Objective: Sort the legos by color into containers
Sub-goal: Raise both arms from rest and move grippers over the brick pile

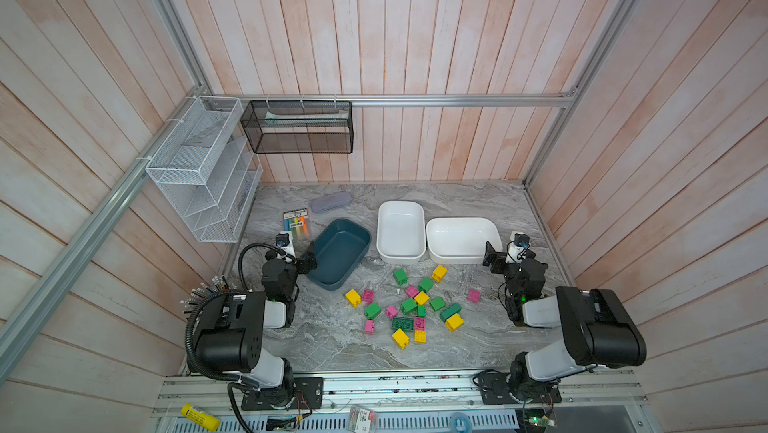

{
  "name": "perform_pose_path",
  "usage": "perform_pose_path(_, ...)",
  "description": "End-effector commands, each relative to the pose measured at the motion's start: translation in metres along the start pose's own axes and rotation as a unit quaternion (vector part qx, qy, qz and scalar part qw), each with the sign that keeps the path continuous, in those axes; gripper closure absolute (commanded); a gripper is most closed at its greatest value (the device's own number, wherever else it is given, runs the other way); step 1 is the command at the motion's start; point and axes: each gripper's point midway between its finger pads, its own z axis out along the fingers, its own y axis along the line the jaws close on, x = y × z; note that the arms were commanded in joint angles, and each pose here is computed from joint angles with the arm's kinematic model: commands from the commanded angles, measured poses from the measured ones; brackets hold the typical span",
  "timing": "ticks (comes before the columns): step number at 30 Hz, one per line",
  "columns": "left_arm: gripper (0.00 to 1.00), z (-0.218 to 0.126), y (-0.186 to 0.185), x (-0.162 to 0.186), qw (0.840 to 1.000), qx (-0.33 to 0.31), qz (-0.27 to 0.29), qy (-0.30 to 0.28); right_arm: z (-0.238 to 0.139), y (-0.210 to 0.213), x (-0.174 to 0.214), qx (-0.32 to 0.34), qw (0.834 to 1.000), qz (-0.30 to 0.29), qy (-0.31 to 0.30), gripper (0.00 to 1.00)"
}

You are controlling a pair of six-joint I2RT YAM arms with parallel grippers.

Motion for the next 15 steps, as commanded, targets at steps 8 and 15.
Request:
perform_pose_path(8, 0.00, 0.005, -0.010, -0.029, 1.000, 0.023, 0.011, 0.004, -0.007, 0.006, -0.038, -0.015, 1.000, -0.010, -0.025, 0.02)
perform_pose_path(15, 0.01, -0.004, -0.014, -0.077, 0.999, 0.013, -0.023, 0.023, -0.028, 0.024, -0.084, -0.060, 0.997, -0.001, -0.050, 0.02)
